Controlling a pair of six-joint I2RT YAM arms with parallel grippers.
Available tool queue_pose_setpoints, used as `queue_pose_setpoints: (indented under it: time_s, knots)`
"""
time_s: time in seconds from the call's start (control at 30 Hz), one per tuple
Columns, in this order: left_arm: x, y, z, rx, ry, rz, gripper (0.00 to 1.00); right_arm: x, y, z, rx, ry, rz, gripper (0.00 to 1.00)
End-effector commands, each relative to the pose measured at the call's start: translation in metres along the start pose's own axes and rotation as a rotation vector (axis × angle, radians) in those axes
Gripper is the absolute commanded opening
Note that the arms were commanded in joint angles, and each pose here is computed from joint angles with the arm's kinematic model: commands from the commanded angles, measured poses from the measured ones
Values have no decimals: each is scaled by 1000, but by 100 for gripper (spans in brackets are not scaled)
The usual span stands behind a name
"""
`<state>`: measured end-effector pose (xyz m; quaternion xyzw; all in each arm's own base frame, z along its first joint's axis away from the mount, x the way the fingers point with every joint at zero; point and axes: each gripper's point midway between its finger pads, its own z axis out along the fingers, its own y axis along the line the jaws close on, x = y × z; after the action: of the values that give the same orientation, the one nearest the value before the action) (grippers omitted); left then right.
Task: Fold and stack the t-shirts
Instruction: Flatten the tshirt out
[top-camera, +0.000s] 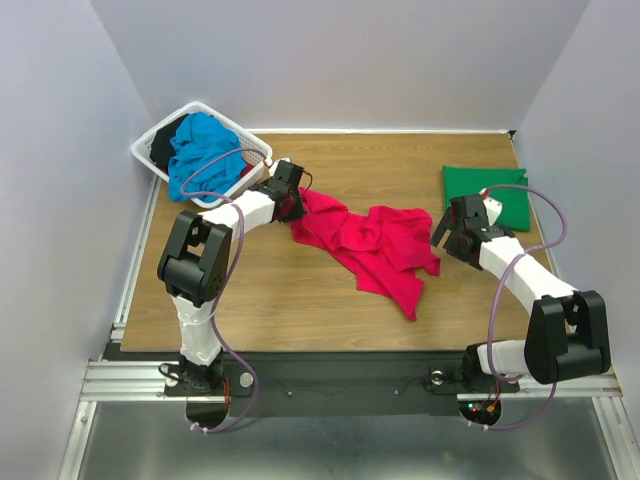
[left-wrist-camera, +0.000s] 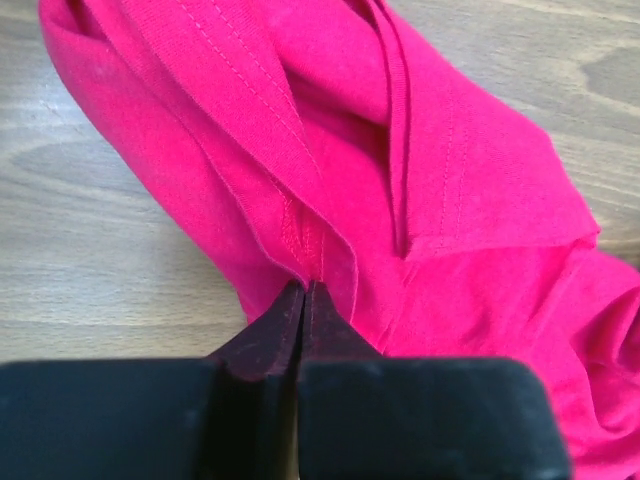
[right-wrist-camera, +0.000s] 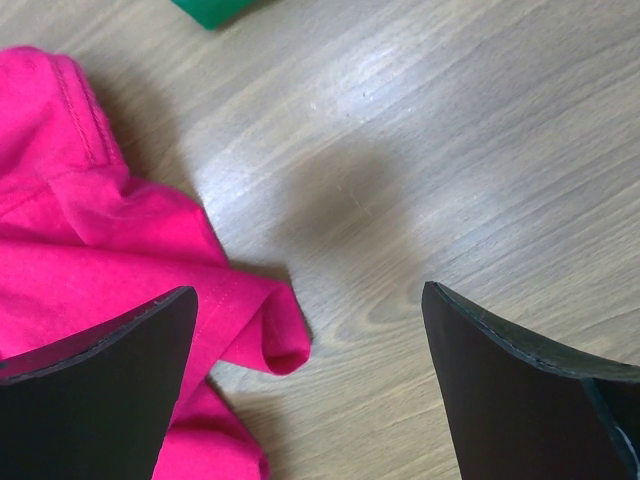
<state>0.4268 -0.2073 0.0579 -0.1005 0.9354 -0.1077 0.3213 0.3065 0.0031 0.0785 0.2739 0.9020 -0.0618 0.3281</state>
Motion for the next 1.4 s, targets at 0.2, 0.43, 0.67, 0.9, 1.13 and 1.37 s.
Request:
queue_pose_setpoints:
  time_s: [0.2,0.43,0.67,0.9,1.13,1.37]
  knots:
    - [-37,-21,-48,67,-106,-8,0,4,7,-2,-55,18,32,100]
    - [-32,-10,-85,85,-142,-36,0,24,21,2,-116,114,53,88]
    - [-28,-1,-127,128,-199,-67,0,50,21,10,-121,206,50,77]
    - [-16,13,-150,153,-232,-118,0,76,18,20,-122,281,55,58]
    - [-14,21,-170,168,-267,-139,0,58,35,17,-195,226,56,7]
    - [-49,11,-231,254,-398,-125,0,-58,61,-63,-366,-123,86,0]
